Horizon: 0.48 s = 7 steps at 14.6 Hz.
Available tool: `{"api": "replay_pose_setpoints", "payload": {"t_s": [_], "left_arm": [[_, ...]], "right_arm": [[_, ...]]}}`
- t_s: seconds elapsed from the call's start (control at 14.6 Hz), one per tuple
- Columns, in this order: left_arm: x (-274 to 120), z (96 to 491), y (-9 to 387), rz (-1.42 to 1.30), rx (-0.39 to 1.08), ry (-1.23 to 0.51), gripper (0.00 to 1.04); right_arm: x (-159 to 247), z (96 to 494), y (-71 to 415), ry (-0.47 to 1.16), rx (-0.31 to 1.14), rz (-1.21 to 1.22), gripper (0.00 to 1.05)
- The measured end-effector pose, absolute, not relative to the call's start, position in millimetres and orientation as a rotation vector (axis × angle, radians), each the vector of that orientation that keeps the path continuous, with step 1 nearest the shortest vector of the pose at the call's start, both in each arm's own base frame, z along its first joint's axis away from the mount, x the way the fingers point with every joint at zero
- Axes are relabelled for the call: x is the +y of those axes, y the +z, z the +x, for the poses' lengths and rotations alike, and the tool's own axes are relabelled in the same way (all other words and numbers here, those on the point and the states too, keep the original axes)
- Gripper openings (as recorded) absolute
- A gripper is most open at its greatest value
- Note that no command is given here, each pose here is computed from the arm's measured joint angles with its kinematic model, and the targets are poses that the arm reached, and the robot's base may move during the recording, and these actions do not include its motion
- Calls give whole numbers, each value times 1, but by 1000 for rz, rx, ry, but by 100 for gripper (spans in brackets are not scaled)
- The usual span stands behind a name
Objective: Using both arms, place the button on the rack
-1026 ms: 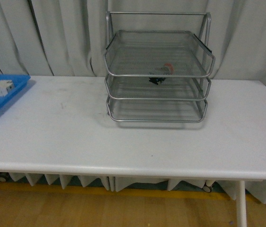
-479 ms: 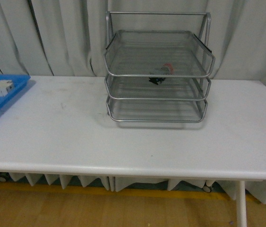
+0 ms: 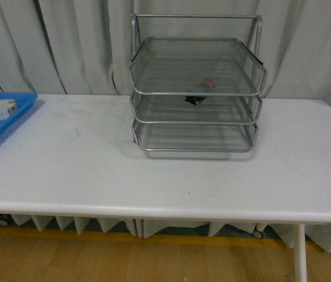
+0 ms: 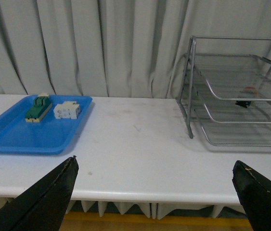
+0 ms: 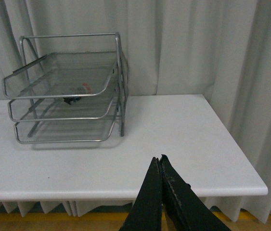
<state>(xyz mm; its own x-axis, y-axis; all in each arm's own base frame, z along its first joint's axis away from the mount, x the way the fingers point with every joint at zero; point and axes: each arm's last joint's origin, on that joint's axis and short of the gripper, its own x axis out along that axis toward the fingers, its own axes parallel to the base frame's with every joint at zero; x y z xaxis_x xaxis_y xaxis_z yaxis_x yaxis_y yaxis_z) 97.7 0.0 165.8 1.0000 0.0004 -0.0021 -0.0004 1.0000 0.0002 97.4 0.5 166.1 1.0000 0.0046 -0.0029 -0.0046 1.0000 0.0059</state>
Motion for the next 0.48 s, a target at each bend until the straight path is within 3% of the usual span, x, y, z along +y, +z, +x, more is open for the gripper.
{"api": "replay_pose_setpoints", "payload": {"t_s": [0.34, 0.48], "left_arm": [[0, 98, 166, 0, 3, -1, 98], [0, 98, 166, 0, 2, -1, 98]], "right_arm": [[0, 97, 167, 5, -4, 5, 3], [0, 97, 167, 5, -4, 5, 27]]}}
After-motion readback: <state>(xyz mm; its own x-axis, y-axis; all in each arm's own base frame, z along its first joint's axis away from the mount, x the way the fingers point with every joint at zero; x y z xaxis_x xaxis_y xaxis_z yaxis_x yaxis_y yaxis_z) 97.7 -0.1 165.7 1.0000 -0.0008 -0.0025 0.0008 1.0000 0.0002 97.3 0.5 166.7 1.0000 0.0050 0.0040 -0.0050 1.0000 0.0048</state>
